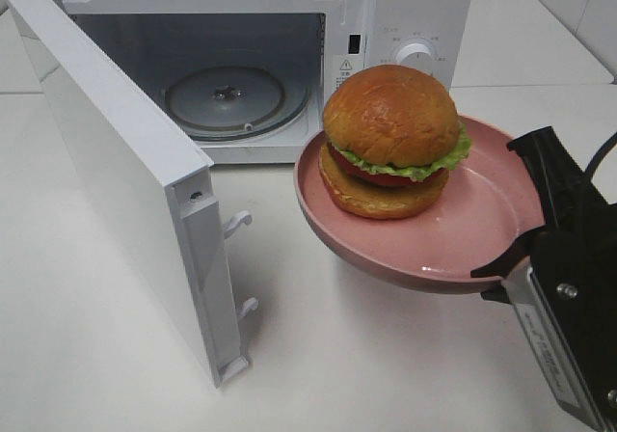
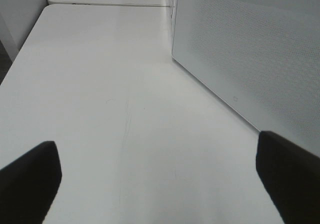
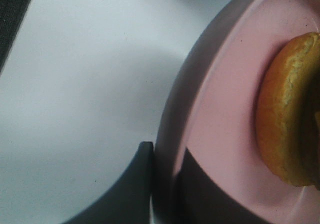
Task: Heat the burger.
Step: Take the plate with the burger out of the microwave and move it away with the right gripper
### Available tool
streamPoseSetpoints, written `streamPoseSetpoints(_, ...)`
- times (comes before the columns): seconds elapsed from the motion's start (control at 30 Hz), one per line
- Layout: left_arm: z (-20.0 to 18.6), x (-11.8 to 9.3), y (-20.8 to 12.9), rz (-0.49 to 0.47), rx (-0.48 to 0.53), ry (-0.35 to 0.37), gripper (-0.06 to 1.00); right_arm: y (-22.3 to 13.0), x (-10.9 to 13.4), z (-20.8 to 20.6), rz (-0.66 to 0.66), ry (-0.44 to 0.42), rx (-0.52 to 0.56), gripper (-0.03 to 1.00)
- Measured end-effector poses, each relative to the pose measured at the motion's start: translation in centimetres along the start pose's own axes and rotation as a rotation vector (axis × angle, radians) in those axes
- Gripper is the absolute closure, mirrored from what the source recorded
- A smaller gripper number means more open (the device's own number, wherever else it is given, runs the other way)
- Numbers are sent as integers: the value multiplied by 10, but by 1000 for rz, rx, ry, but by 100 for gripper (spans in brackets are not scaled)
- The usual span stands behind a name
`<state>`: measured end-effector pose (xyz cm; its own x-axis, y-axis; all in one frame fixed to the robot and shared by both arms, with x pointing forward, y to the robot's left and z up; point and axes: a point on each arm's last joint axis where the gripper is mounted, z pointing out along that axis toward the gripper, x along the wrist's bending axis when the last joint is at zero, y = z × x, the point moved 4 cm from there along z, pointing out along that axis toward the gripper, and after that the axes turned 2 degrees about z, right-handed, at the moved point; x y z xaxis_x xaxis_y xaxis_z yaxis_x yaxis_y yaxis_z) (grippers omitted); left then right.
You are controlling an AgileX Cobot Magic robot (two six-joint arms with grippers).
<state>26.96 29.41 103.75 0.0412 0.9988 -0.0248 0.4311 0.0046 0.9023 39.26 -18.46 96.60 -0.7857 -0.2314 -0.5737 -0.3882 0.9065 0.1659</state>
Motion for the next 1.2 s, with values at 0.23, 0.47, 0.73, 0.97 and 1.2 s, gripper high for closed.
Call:
streamPoseSetpoints(0.23,0,0,0,0,0,0,-3,-10,6,-14,50,2,65,89)
streamPoseSetpoints(0.47,0,0,0,0,0,0,-3,-22,13,-23,137,20,152,89)
streamPoseSetpoints(0.73,0,0,0,0,0,0,-3,-40,16,-30,339,-7,287,89)
streamPoseSetpoints(0.97,0,0,0,0,0,0,-3,-49,12,-33,471,-77,352,89)
streamPoseSetpoints(1.2,0,0,0,0,0,0,-3,-59,14,-37,657,-123,431,89)
